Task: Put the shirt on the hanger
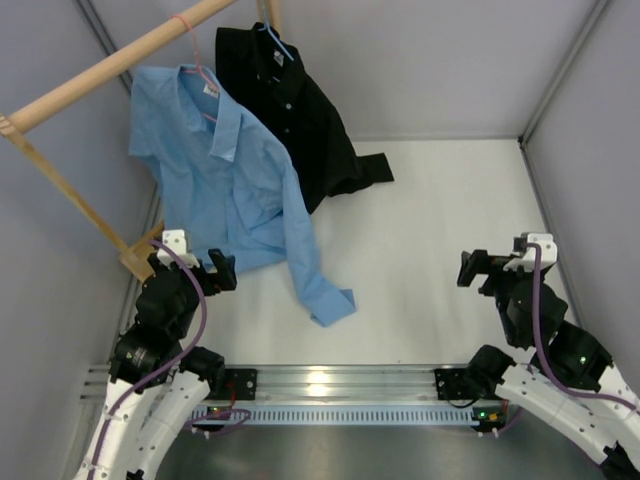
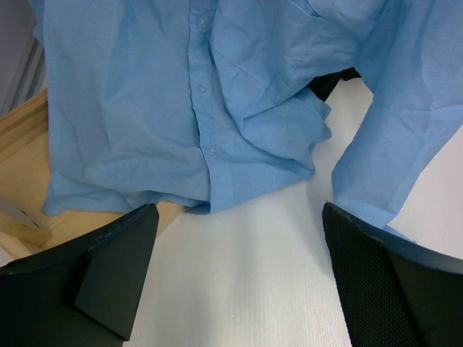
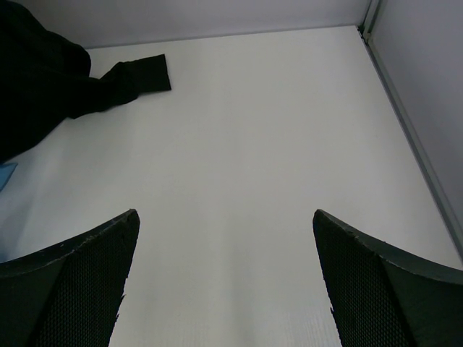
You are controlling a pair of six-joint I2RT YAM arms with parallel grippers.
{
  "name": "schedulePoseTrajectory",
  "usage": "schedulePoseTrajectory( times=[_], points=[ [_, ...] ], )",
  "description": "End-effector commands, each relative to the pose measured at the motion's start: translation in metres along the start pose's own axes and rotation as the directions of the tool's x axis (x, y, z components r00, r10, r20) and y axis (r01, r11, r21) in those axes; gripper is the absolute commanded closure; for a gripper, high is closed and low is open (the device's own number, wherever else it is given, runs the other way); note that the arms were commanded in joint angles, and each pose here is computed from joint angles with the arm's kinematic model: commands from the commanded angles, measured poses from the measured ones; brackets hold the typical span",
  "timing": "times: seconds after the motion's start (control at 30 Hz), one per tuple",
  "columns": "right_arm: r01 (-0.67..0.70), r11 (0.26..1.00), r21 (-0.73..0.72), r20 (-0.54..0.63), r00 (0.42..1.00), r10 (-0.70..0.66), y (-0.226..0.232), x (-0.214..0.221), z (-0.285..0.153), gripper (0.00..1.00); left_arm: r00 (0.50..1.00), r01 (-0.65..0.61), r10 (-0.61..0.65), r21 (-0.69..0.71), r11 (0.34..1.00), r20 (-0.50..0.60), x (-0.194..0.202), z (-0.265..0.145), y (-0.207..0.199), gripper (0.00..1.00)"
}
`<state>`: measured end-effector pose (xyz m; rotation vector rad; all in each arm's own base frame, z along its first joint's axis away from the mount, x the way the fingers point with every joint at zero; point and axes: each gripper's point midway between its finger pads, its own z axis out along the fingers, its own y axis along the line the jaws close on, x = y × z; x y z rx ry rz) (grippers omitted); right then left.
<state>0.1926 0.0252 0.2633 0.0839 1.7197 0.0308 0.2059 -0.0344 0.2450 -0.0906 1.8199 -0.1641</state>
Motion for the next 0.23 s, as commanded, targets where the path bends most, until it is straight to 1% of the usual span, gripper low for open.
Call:
schedulePoseTrajectory(
  times=[0.0,0.2],
  points=[
    [-0.017,1.0,-0.007,0.01,1.0,0.017,-0.002,-0.0056,-0.004,0.01,0.999,0.004,-0.004,0.017,1.0,0.037,-0.0102,0.0037,-0.0043,0.02],
    [0.001,1.0,-0.003,0.001,1.0,-0.001,-0.0007,-0.0046,-0.0021,0.0,0.999,0.005,-0.005,0.018,1.0,0.04,-0.0103,0.0031,-0.0042,0.02]
  ],
)
